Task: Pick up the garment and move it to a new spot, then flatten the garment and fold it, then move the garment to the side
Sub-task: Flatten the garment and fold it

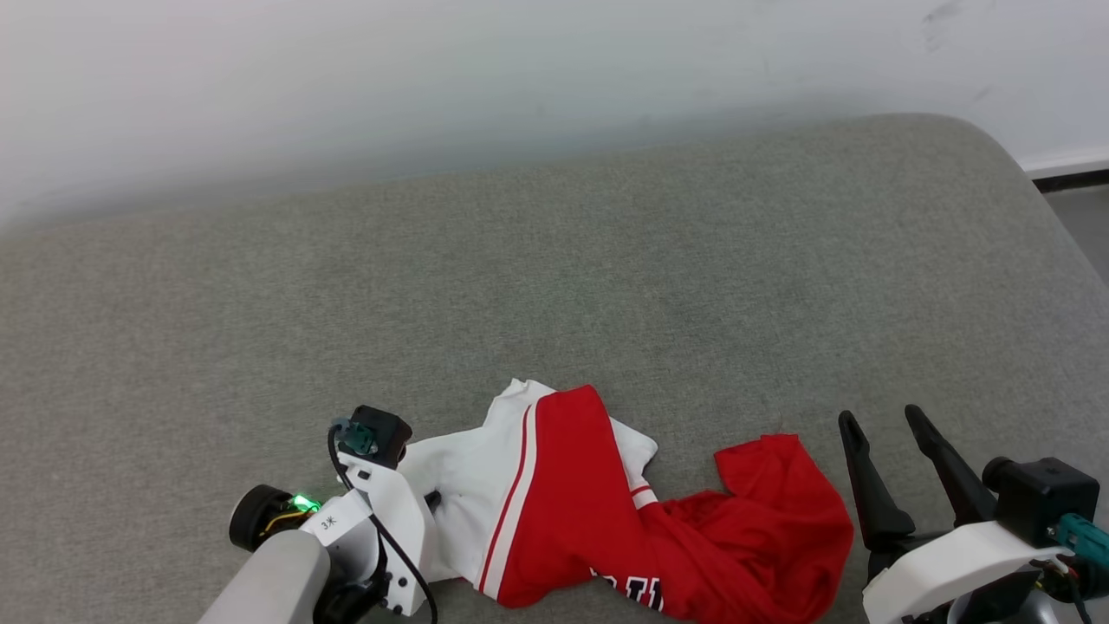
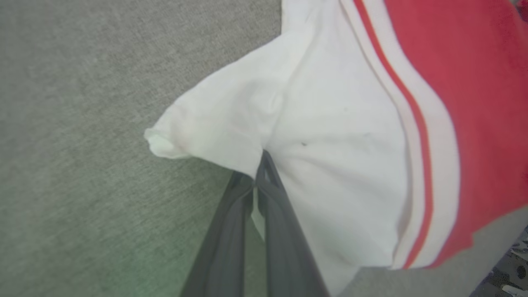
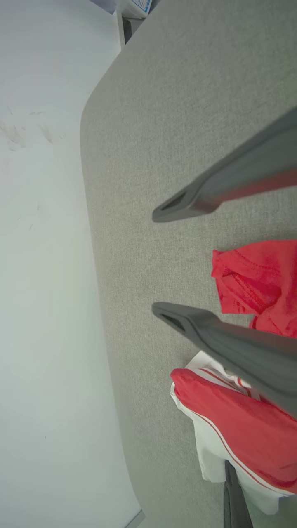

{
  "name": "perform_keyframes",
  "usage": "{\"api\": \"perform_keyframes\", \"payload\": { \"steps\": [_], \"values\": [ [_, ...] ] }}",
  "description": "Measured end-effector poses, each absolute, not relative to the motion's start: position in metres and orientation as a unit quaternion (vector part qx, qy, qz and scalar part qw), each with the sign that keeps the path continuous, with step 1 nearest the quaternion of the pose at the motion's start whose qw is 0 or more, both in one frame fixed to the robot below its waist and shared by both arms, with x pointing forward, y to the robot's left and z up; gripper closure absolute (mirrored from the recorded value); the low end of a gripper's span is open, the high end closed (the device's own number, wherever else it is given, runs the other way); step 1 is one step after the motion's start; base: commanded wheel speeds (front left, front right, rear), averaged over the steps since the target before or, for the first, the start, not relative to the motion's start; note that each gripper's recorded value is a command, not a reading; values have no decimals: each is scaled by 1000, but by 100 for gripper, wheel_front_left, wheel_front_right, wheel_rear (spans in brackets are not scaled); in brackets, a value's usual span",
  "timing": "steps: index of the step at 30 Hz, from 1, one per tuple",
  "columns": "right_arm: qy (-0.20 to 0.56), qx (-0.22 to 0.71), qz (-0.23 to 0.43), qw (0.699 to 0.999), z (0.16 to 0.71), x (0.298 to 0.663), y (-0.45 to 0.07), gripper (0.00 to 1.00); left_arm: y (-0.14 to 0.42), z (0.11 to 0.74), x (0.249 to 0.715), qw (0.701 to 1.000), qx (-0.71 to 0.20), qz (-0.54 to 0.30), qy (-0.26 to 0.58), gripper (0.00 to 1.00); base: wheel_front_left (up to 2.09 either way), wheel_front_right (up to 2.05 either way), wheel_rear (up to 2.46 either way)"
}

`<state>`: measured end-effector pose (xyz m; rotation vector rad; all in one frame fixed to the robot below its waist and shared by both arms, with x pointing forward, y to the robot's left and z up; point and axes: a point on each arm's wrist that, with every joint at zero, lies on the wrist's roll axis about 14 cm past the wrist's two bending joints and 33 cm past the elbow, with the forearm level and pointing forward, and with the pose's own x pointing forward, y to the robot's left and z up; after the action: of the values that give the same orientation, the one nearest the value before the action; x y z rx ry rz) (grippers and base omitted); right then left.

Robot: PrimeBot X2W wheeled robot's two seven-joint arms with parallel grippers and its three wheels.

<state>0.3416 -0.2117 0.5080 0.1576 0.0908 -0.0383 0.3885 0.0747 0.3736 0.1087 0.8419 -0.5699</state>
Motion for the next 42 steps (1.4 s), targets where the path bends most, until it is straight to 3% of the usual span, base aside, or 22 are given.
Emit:
{"api": "perform_keyframes", "payload": {
  "steps": [6, 11, 19, 28, 30, 31, 32, 42],
  "values": [
    [44, 80, -5, 996, 511, 343, -204, 0, 104, 416, 420, 935, 34, -204, 289, 100, 0, 0, 0],
    [42, 81, 4, 996, 515, 344, -199, 0, 132, 427, 411, 957, -5, -145, 250, 100, 0, 0, 0],
    [51, 80, 18, 995, 514, 341, -191, 0, 184, 398, 358, 956, -57, -41, 284, 100, 0, 0, 0],
    [59, 80, 24, 995, 512, 344, -187, 0, 175, 379, 324, 946, -102, -21, 307, 100, 0, 0, 0],
    [59, 80, 25, 995, 512, 344, -187, 0, 175, 384, 327, 951, -100, -21, 292, 57, 0, 0, 0],
    [59, 80, 25, 995, 512, 344, -187, 0, 175, 389, 329, 954, -97, -19, 282, 5, 0, 0, 0],
    [59, 80, 26, 995, 513, 345, -187, 0, 176, 394, 331, 958, -94, -18, 269, 0, 0, 0, 0],
    [53, 78, 27, 995, 517, 347, -187, 0, 181, 471, 361, 994, -67, -18, 80, 0, 0, 0, 0]
  ]
}}
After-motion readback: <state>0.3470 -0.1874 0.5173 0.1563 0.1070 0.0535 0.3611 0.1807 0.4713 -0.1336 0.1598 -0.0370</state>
